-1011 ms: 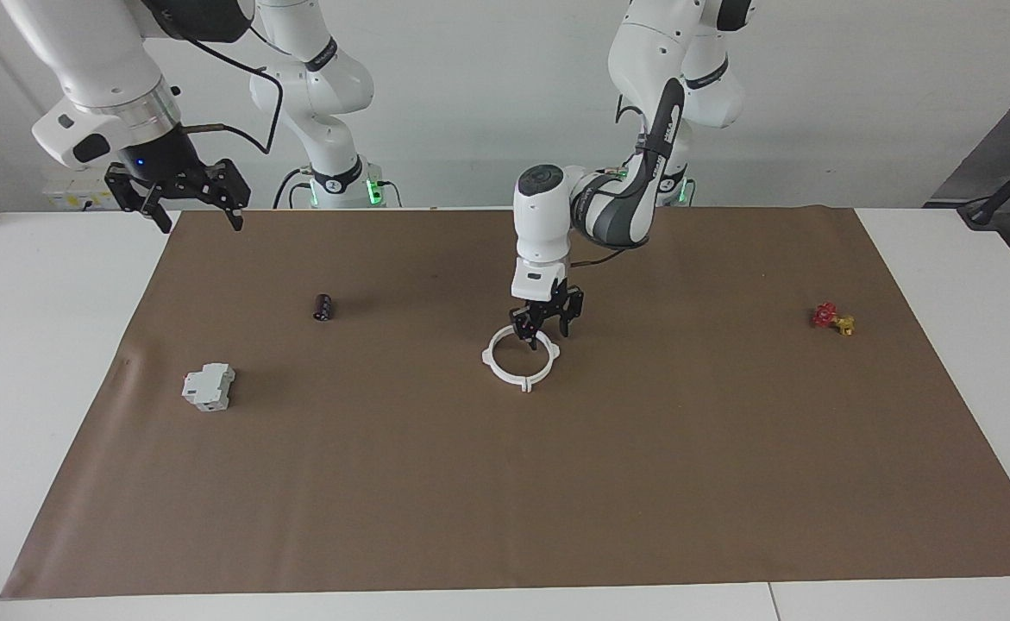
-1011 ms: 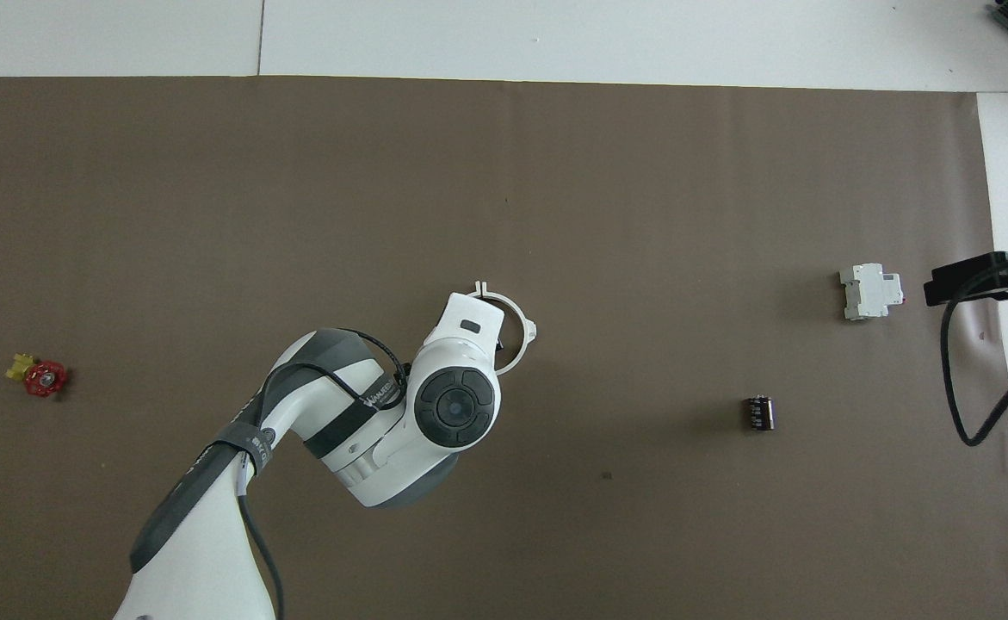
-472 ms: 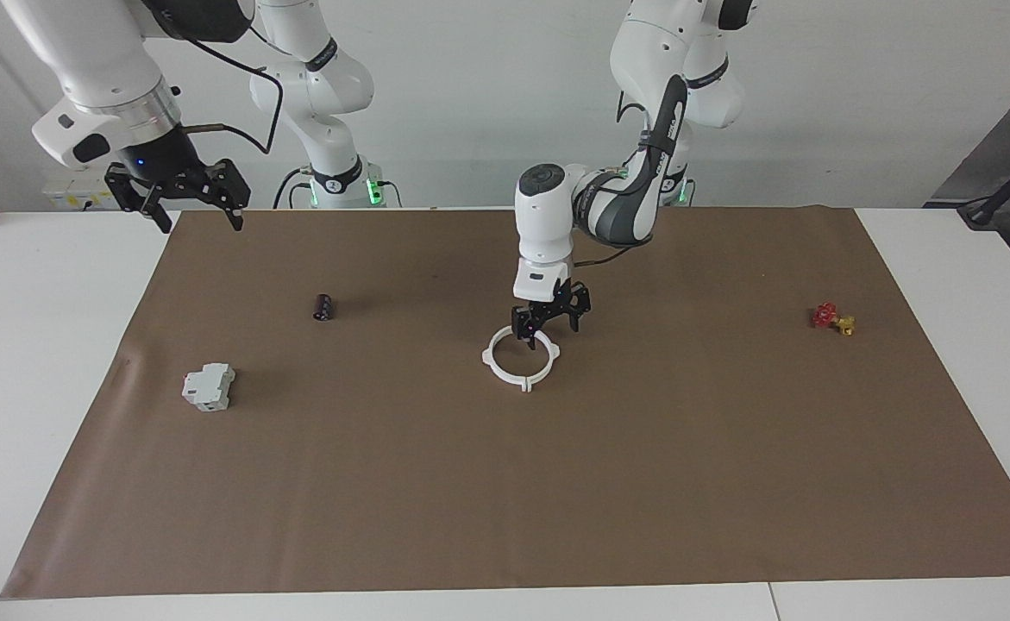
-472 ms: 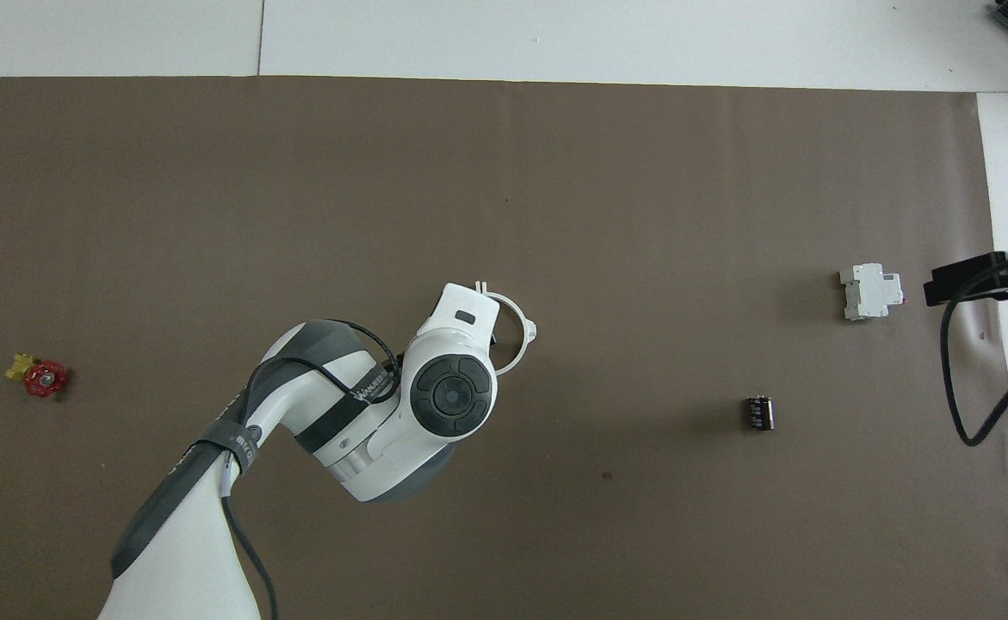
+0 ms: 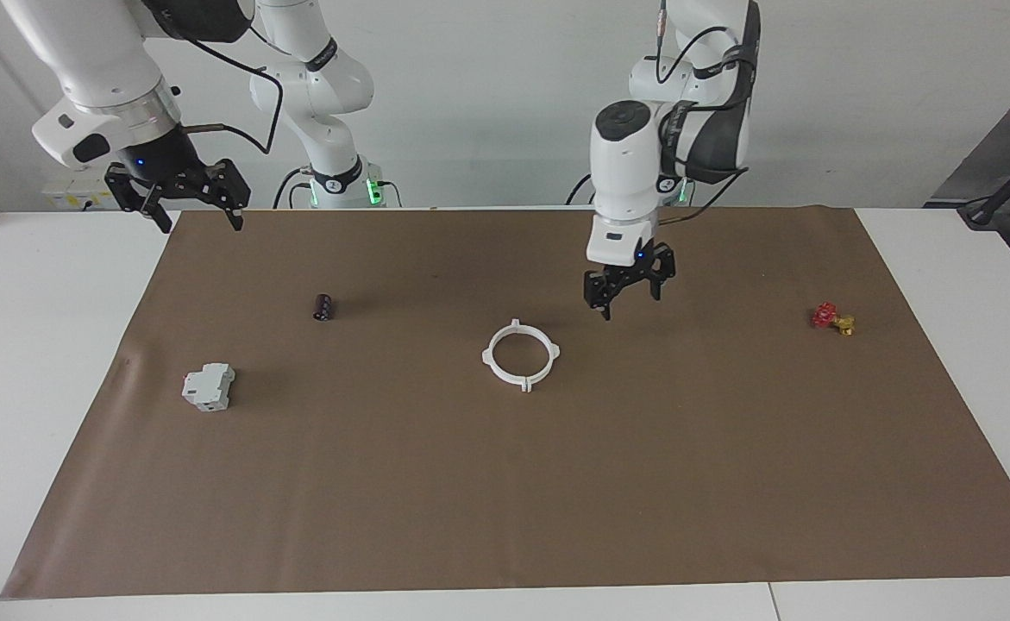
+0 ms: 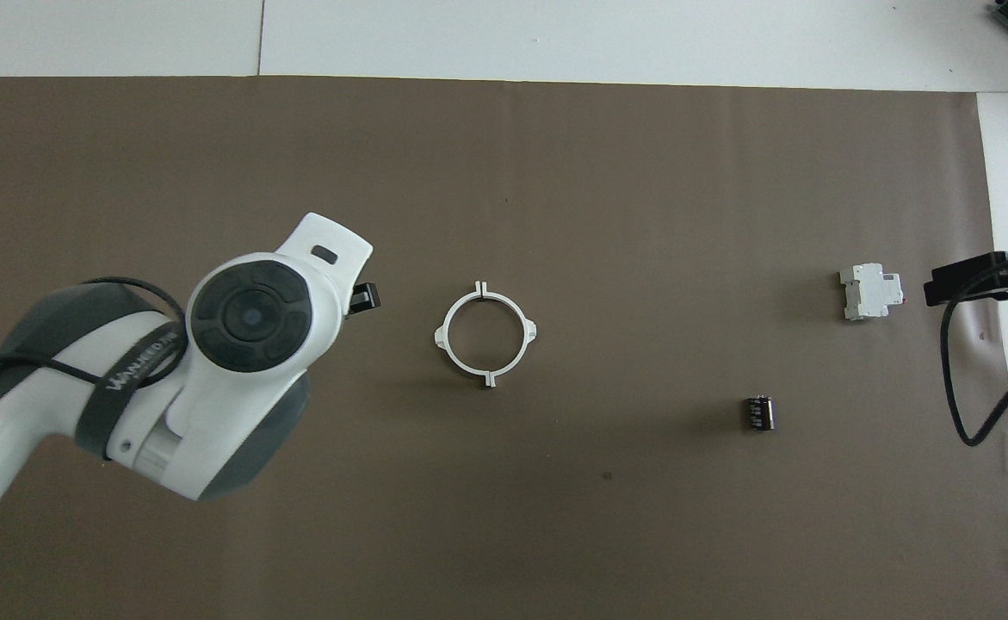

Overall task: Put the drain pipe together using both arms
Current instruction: 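Open the left gripper and withdraw it from the joined ring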

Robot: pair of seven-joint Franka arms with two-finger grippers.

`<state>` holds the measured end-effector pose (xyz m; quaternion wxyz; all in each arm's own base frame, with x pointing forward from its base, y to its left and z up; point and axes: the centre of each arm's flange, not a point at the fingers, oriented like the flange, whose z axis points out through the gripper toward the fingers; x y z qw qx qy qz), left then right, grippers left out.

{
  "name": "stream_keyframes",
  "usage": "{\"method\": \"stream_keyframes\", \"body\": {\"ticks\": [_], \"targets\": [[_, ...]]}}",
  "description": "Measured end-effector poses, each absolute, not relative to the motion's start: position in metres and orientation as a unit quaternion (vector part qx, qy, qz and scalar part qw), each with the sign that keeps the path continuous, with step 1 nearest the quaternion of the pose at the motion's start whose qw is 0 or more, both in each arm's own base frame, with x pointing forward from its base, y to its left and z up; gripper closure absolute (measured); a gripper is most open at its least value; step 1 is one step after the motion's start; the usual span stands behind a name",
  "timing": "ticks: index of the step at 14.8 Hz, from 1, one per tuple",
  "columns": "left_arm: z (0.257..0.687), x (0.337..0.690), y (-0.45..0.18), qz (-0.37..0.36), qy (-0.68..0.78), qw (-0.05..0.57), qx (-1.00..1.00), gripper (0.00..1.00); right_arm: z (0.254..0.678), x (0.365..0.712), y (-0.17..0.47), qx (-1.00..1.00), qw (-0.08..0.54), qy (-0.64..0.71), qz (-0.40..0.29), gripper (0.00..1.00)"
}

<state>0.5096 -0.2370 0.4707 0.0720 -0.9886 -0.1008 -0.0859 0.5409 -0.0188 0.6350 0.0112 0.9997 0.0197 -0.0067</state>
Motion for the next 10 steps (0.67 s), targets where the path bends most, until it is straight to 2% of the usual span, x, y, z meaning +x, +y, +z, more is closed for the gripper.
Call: {"method": "stream_keyframes", "body": {"ticks": [3,6,10], "targets": [[0.523,0.534,-0.143,-0.064,-0.061,0.056,-0.994,0.00,0.635,0.541,-0.019,1.000,0.011,0.020,-0.007,0.00],[0.551,0.539,-0.048,-0.057,-0.022,0.061,-0.996,0.00,0.635,0.541,-0.019,1.000,0.011,0.020,-0.007,0.00],[0.577,0.537,0.013,-0.056,-0.008,0.065,-0.996,0.00,0.635,0.541,-0.019,1.000,0.011,0.020,-0.007,0.00]]}}
